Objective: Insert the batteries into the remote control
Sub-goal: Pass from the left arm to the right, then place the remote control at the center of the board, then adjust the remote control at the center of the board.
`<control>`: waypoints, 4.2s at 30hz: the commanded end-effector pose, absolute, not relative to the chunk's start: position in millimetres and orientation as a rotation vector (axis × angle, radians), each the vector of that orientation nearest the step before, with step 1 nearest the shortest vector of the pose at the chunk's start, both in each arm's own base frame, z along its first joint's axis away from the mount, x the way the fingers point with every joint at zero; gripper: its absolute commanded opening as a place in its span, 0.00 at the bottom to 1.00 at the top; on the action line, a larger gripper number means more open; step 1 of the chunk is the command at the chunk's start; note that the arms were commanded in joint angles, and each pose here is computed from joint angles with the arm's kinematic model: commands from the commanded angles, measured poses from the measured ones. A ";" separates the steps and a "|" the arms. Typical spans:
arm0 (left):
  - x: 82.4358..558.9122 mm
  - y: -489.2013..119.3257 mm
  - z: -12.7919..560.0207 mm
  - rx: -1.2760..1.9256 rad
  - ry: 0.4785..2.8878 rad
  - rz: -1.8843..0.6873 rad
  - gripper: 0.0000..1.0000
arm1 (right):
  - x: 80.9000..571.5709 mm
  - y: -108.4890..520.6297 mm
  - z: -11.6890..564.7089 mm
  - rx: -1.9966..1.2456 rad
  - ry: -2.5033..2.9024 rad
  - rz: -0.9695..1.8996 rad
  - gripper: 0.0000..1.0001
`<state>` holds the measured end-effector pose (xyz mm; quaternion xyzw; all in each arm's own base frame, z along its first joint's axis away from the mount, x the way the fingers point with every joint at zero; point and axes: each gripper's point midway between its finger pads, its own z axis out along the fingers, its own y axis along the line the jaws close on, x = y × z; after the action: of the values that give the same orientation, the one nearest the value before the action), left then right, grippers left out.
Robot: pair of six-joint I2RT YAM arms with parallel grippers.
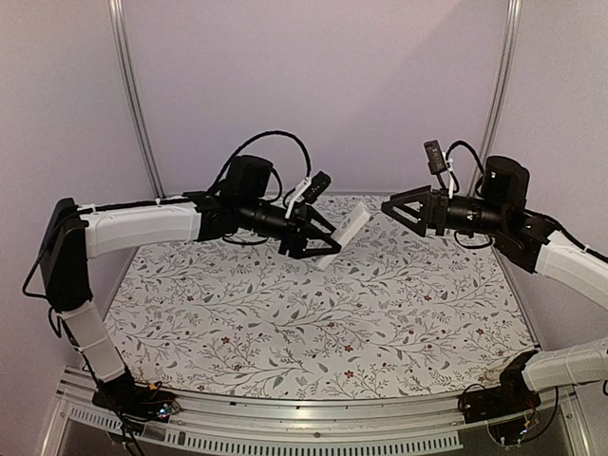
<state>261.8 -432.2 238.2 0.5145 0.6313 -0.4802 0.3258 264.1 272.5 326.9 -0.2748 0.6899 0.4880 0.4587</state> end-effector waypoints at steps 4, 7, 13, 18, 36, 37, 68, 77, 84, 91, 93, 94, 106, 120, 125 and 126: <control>232.9 -434.4 300.5 1.312 1.381 -1.508 0.42 | 239.8 298.4 356.6 -0.816 1.600 1.331 0.97; 229.4 -435.2 306.2 1.306 1.358 -1.529 0.42 | 235.1 311.8 354.7 -0.848 1.604 1.364 0.96; 222.3 -437.0 309.9 1.306 1.326 -1.563 0.42 | 242.8 323.3 348.8 -0.842 1.629 1.364 0.94; 223.0 -438.3 310.8 1.292 1.324 -1.566 0.42 | 239.4 333.5 351.9 -0.859 1.618 1.392 0.88; 244.5 -434.5 300.2 1.177 1.400 -1.553 0.62 | 242.4 342.1 348.6 -0.837 1.648 1.402 0.32; 248.5 -432.1 298.6 1.157 1.416 -1.537 0.68 | 244.7 342.3 347.4 -0.824 1.662 1.399 0.31; 339.4 -257.1 227.4 0.335 1.932 -0.588 1.00 | 310.5 342.2 97.3 -0.857 2.877 0.257 0.29; 334.3 -236.6 216.0 0.301 1.945 -0.505 1.00 | 331.0 347.1 53.2 -0.965 2.935 -0.052 0.31; 332.7 -227.3 217.4 0.287 1.930 -0.472 1.00 | 330.9 358.9 15.3 -0.933 2.994 -0.017 0.38; 332.9 -227.9 217.5 0.293 1.921 -0.476 0.99 | 334.9 370.2 12.2 -0.889 2.992 0.047 0.59; 333.4 -228.2 216.3 0.294 1.926 -0.476 0.99 | 332.3 374.7 13.9 -0.893 3.000 0.098 0.76; 333.5 -228.9 214.8 0.297 1.931 -0.478 1.00 | 330.7 377.9 17.0 -0.893 3.001 0.133 0.84; 333.9 -240.3 207.7 0.318 1.969 -0.530 0.99 | 362.4 323.5 78.7 -0.719 2.794 0.265 0.99; 341.7 -263.3 230.0 0.314 1.975 -0.640 1.00 | 363.6 244.0 59.5 -0.824 2.678 -0.297 0.99; 343.2 -263.5 233.8 0.310 1.974 -0.637 1.00 | 354.0 242.6 40.0 -0.924 2.686 -0.337 0.99; 343.5 -263.2 233.5 0.308 1.976 -0.634 0.99 | 351.3 243.6 36.2 -0.943 2.692 -0.329 0.99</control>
<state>341.4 -264.4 235.3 0.1305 0.8089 -0.2640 0.5089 355.8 244.8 56.7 -0.2949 0.9395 -0.0922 0.1477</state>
